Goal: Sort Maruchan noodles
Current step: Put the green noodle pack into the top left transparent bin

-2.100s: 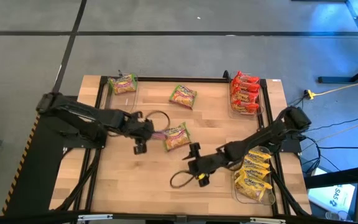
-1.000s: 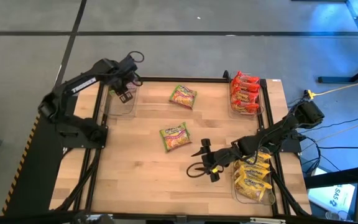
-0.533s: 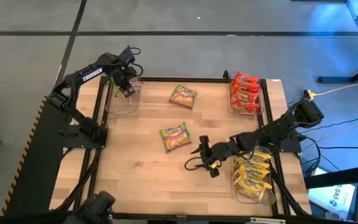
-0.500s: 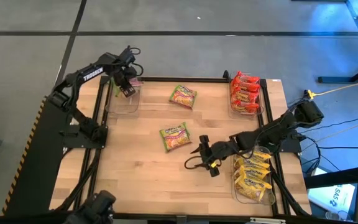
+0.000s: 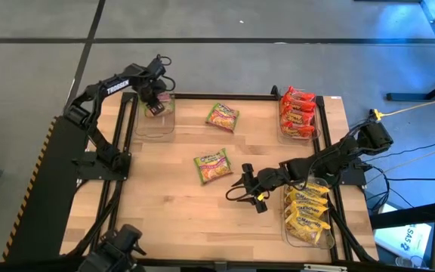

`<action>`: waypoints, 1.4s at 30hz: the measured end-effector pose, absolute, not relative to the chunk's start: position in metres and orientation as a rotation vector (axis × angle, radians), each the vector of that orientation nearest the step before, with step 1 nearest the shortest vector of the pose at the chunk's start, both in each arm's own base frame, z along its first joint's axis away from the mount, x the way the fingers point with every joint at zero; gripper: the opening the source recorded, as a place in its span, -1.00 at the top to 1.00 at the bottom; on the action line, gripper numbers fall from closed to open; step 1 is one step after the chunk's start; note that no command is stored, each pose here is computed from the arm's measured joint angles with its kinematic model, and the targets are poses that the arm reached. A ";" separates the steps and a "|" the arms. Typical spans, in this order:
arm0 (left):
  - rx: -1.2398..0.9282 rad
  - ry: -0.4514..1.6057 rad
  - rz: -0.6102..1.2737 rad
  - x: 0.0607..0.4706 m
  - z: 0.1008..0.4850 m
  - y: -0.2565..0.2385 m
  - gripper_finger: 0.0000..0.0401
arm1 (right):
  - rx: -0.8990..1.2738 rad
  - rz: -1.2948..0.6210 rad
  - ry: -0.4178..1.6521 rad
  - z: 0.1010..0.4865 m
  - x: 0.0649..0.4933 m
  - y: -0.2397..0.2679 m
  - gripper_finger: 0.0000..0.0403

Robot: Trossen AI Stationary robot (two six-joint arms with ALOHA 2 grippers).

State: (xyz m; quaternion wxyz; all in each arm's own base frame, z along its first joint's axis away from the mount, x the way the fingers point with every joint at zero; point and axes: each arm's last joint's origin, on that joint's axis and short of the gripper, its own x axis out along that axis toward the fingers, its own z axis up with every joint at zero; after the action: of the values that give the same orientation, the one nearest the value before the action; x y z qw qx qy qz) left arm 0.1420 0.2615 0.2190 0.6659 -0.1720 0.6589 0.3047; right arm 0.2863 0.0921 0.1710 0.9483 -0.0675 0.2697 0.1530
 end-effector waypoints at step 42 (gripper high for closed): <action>-0.344 0.976 0.357 0.216 0.301 0.101 -0.03 | -0.034 -0.062 0.639 0.164 0.293 0.040 -0.21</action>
State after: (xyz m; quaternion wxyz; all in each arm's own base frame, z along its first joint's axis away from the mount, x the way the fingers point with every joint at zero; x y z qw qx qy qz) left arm 0.2157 0.1013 0.3013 0.8539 -0.1634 0.4640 0.1698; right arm 0.2929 0.0398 0.1644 0.9488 -0.0167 0.3139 -0.0306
